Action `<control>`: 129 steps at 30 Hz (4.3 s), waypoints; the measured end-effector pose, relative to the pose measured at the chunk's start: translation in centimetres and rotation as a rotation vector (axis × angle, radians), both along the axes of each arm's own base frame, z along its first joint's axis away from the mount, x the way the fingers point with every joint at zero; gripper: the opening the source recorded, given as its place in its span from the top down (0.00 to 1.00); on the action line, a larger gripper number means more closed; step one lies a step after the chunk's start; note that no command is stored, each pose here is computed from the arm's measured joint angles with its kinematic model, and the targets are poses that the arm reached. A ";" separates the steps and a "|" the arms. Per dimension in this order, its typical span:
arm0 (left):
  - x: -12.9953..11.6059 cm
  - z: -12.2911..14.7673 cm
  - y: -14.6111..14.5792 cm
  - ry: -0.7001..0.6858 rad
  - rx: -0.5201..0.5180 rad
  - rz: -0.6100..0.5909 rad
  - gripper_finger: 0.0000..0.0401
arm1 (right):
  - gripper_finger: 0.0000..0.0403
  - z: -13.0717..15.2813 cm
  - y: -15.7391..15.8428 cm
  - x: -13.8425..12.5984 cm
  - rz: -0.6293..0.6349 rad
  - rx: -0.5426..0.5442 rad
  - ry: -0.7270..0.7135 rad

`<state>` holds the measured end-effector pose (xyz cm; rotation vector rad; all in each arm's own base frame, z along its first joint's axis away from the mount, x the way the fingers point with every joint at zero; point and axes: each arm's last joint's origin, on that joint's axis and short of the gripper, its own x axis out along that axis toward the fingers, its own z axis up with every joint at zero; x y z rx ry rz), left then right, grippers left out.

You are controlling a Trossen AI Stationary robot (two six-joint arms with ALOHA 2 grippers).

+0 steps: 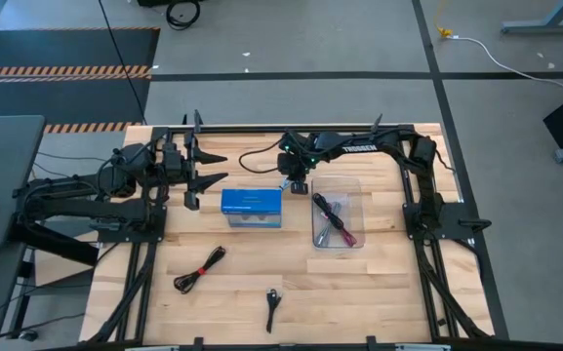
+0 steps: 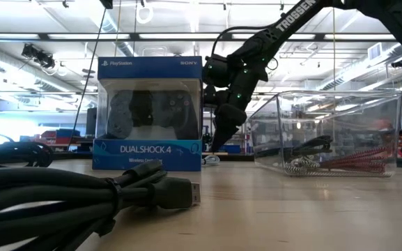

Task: Pick and place USB-C Cables
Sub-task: Put the light blue charger cable into the transparent bin

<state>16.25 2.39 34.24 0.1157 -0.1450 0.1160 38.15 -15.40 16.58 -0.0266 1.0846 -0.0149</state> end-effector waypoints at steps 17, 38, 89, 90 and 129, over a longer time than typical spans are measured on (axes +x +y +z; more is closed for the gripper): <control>0.0 0.1 0.0 -0.008 -0.008 -0.002 0.54 | 0.76 -1.8 0.5 0.5 -0.015 -0.030 0.061; 0.0 0.1 0.0 -0.007 -0.001 -0.001 0.54 | 0.98 -1.1 -0.2 -0.1 -0.074 -0.126 0.094; -0.1 0.1 -0.1 -0.014 -0.048 -0.020 0.54 | 1.00 20.2 10.0 -3.8 -0.145 -0.006 0.288; -0.1 0.1 -0.1 -0.015 -0.056 -0.022 0.54 | 1.00 19.8 10.4 -3.8 -0.156 0.003 0.301; 0.0 -0.5 -0.1 0.038 -0.102 -0.026 0.54 | 0.99 6.2 14.8 -7.3 -0.581 0.305 0.912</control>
